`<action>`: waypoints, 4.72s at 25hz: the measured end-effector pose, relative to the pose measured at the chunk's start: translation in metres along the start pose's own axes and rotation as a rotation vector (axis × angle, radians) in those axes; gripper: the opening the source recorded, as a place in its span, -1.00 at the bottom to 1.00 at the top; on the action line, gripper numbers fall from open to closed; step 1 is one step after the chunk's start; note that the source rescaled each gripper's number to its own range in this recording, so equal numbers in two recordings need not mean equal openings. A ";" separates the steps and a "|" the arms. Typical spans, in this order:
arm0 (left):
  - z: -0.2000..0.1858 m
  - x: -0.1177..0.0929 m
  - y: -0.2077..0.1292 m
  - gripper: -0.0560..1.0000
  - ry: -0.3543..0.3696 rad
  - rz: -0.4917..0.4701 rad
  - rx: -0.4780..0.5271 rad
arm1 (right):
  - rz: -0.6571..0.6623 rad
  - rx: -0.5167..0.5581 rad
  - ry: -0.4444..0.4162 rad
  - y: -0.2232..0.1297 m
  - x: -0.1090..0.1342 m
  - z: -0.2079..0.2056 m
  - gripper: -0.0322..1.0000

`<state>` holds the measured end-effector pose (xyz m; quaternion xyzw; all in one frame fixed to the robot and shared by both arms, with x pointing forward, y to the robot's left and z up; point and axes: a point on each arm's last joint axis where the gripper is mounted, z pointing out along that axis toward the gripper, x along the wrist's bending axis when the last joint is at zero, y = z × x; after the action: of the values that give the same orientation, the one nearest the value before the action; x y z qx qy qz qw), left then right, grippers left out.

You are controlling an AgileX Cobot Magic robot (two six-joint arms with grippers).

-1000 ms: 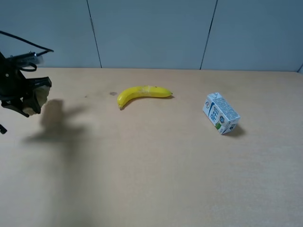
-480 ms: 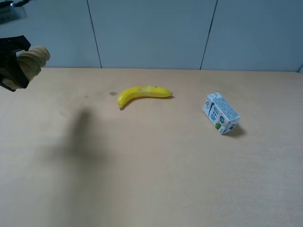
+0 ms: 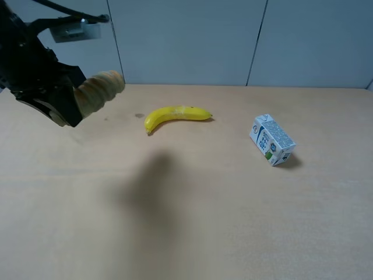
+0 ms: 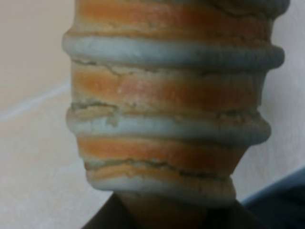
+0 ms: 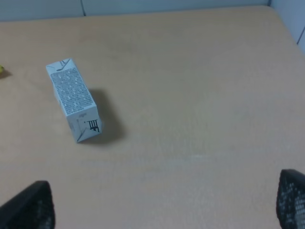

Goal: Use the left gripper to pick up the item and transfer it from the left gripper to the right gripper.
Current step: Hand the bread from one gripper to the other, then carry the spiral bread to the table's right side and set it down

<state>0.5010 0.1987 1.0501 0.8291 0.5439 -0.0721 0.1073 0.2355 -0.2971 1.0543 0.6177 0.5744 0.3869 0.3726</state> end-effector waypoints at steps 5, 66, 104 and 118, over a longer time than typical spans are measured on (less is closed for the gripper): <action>0.010 -0.038 0.000 -0.83 0.010 0.288 0.022 | 0.000 0.000 0.000 0.000 0.000 0.000 1.00; 0.056 -0.155 0.017 -0.89 0.000 1.228 -0.330 | 0.179 0.550 0.967 0.052 0.099 0.184 0.86; -0.051 -0.137 -0.039 1.00 0.057 0.751 -0.462 | 0.164 0.556 0.995 0.051 0.100 0.184 -0.85; -0.084 -0.082 -0.153 0.96 0.130 0.513 -0.324 | 0.146 0.557 0.980 0.050 0.099 0.185 -0.86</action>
<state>0.3286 0.2066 1.1355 0.9143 0.3271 0.0981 0.2178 0.4277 -0.2041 1.0264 0.4790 0.7164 0.4869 -0.1425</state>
